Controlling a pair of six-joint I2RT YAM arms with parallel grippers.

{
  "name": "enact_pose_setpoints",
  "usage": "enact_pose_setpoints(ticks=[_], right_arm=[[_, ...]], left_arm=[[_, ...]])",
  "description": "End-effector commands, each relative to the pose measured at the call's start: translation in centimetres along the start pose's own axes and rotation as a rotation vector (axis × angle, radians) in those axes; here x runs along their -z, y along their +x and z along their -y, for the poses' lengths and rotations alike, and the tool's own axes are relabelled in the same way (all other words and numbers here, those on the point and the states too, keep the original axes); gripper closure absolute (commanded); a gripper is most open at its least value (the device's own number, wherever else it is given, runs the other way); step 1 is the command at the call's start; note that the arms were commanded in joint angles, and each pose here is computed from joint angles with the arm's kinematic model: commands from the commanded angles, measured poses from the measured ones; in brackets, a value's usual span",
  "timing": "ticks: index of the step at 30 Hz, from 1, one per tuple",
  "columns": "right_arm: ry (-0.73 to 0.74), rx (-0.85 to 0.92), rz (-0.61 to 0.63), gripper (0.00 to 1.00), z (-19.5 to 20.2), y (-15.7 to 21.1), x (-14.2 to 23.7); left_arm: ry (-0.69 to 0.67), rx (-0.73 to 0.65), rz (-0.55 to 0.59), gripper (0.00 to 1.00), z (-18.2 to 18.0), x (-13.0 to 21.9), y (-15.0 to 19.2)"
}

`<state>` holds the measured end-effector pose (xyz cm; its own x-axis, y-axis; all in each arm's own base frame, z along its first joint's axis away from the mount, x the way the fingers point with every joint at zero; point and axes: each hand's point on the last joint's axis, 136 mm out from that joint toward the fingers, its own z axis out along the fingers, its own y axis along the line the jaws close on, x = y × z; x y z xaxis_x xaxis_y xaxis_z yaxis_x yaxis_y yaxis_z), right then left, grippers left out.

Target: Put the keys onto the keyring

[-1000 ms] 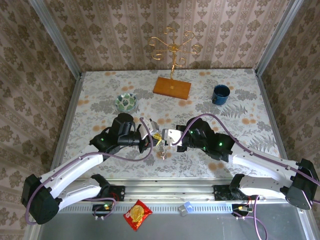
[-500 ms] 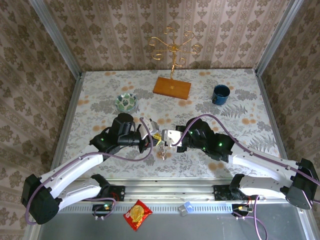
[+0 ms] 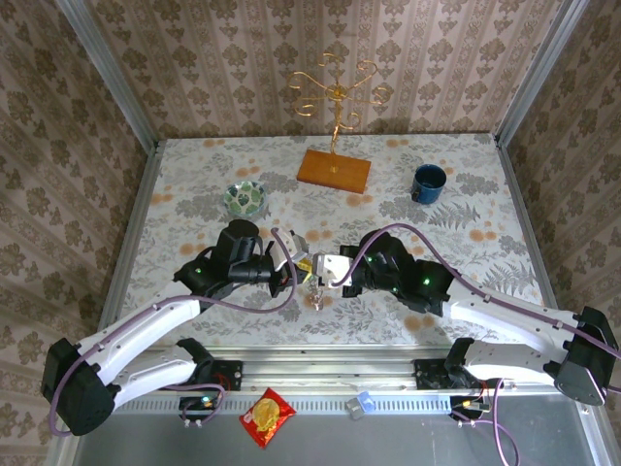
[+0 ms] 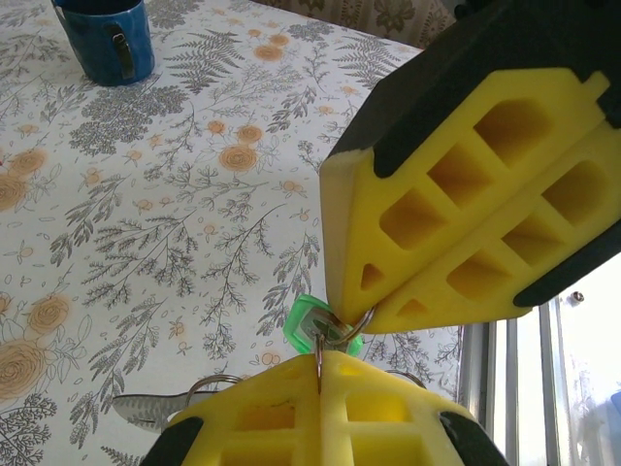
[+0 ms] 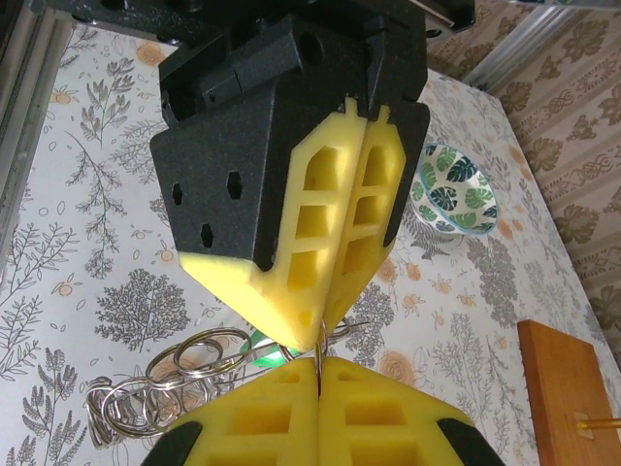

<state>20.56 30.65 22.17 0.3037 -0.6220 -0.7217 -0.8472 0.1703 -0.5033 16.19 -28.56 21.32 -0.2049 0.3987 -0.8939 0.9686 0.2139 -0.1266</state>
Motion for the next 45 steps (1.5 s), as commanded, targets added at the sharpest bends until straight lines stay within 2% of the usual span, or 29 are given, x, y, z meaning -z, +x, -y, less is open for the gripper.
enact_pose_setpoints(ticks=[1,7,18,26,38,45], right_arm=[[-0.003,0.022,-0.026,1.00,-0.4,0.8,-0.4],[0.029,0.026,-0.018,1.00,0.0,0.7,-0.1],[-0.004,0.027,-0.002,1.00,-0.8,0.6,0.3],[0.105,0.021,-0.007,1.00,1.2,0.6,0.6],[0.064,0.004,0.038,1.00,0.5,-0.2,0.3],[0.034,0.008,0.021,1.00,-0.1,0.2,0.1]], left_arm=[[0.025,-0.036,0.073,1.00,0.6,0.5,-2.8],[0.024,-0.038,0.072,1.00,0.6,0.5,-2.7],[0.007,-0.043,0.075,1.00,0.4,0.6,-2.7],[0.015,-0.043,0.080,1.00,0.6,0.6,-2.8],[0.017,-0.043,0.078,1.00,0.6,0.5,-2.7],[0.015,-0.044,0.079,1.00,0.5,0.5,-2.8]])
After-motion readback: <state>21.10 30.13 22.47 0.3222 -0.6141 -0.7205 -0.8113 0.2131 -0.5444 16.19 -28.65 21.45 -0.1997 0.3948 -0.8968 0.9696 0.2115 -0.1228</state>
